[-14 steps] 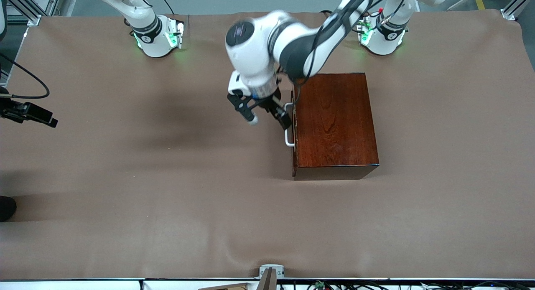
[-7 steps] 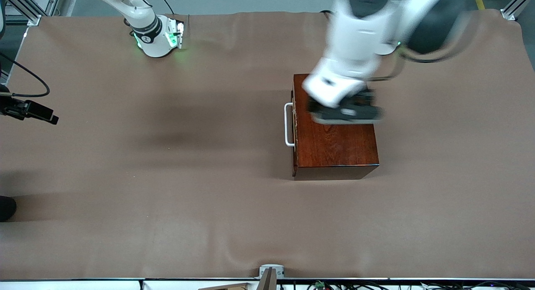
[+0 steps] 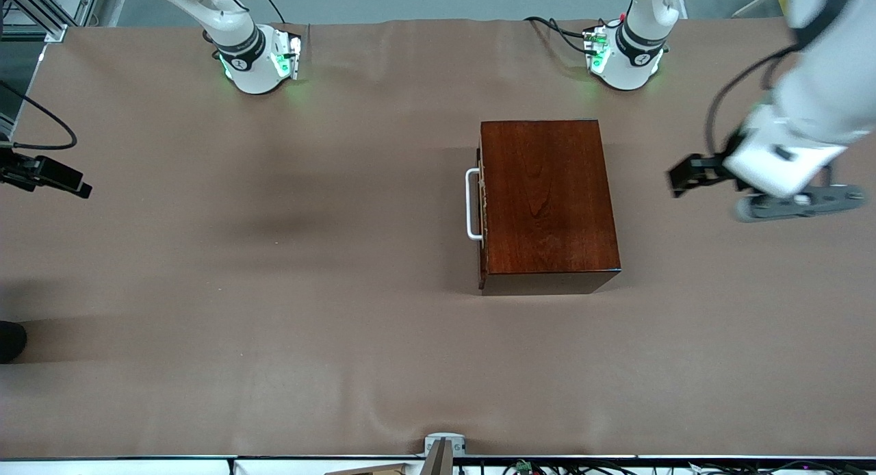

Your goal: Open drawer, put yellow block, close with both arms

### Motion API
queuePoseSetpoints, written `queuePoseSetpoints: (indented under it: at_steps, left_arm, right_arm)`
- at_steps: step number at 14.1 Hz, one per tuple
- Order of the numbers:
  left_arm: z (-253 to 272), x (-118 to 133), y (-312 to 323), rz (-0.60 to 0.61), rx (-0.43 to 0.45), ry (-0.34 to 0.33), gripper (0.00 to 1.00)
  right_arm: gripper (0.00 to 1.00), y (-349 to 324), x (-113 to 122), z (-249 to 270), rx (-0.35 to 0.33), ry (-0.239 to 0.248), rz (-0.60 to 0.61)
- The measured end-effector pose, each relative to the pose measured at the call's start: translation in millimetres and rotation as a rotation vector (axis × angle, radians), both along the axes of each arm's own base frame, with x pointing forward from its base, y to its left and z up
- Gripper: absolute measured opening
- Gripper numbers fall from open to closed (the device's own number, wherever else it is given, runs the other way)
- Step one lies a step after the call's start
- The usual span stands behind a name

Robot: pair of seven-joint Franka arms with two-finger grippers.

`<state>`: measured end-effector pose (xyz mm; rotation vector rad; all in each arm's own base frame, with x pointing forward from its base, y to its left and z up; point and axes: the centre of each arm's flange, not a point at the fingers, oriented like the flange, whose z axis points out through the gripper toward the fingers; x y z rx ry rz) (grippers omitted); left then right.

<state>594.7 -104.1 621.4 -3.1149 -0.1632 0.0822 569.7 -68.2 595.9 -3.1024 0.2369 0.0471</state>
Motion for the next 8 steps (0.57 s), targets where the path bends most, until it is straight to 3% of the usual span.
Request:
queuePoseSetpoints:
  at_steps: [3, 8]
  left_arm:
    - [1.0, -4.2, 46.5, 0.014, -0.001, -0.003, 1.00]
    - [-3.8, -17.4, 61.5, -0.073, -0.015, -0.043, 1.00]
  right_arm:
    - [1.00, -0.5, -2.1, 2.6, 0.001, 0.000, -0.002]
    - [1.00, -0.2, -16.0, 10.5, 0.008, 0.022, -0.001]
